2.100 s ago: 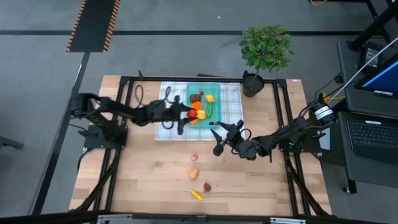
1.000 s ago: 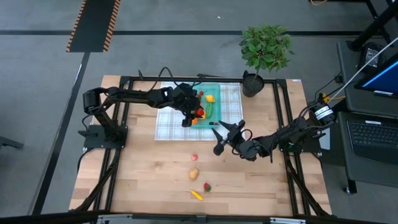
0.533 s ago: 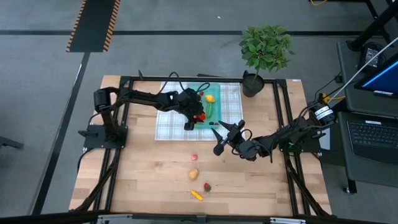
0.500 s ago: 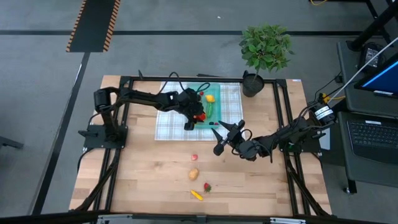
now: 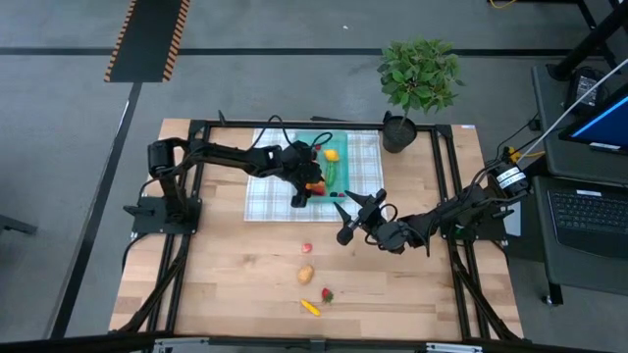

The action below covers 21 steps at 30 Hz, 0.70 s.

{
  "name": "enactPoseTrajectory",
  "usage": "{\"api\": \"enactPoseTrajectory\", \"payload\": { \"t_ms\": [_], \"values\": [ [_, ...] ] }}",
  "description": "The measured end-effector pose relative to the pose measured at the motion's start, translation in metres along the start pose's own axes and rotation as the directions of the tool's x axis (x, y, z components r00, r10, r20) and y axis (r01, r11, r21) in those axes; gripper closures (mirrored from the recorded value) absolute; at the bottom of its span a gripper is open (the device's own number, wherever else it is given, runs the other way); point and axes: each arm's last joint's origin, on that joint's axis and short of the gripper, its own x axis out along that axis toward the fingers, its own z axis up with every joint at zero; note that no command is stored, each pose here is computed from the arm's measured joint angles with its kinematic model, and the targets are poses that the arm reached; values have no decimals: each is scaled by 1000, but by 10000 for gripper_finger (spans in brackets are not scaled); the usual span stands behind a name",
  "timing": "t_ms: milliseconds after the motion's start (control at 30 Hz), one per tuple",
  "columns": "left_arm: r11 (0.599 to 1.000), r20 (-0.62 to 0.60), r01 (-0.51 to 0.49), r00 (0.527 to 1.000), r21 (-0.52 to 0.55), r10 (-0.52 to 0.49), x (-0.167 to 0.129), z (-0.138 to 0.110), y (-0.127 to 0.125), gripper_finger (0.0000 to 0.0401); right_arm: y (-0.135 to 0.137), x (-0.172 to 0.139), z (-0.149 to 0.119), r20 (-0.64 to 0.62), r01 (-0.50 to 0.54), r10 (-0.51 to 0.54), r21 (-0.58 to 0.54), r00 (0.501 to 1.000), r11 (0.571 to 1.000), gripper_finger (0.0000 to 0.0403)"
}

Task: Pick and placing Produce into tupperware
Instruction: Put the red strawberry into the green bin

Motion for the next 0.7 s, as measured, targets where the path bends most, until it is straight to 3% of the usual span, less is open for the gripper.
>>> {"api": "enactPoseTrajectory", "payload": {
  "t_ms": [100,233,367,500,567,700],
  "values": [
    [1000,-4,-5,1000,9,5,0,0,0,185,0,0,0,-2,0,0,-3,1000,1000,180],
    [996,-26,-82,996,24,82,-4,1,2,187,0,0,-1,-3,0,0,-11,1000,1000,180],
    [992,47,-128,991,6,127,-25,17,4,183,0,0,-1,-3,-1,1,-60,1000,998,180],
    [997,160,-71,985,-1,70,-52,29,-2,182,-1,-2,4,6,-5,6,-111,1000,994,180],
    [999,192,-31,981,13,28,-64,27,-9,182,-2,-4,11,17,-10,12,-97,1000,995,180],
    [999,236,-45,971,15,40,-88,17,-29,181,-3,-9,18,21,-23,26,-117,999,993,180]
  ]
}}
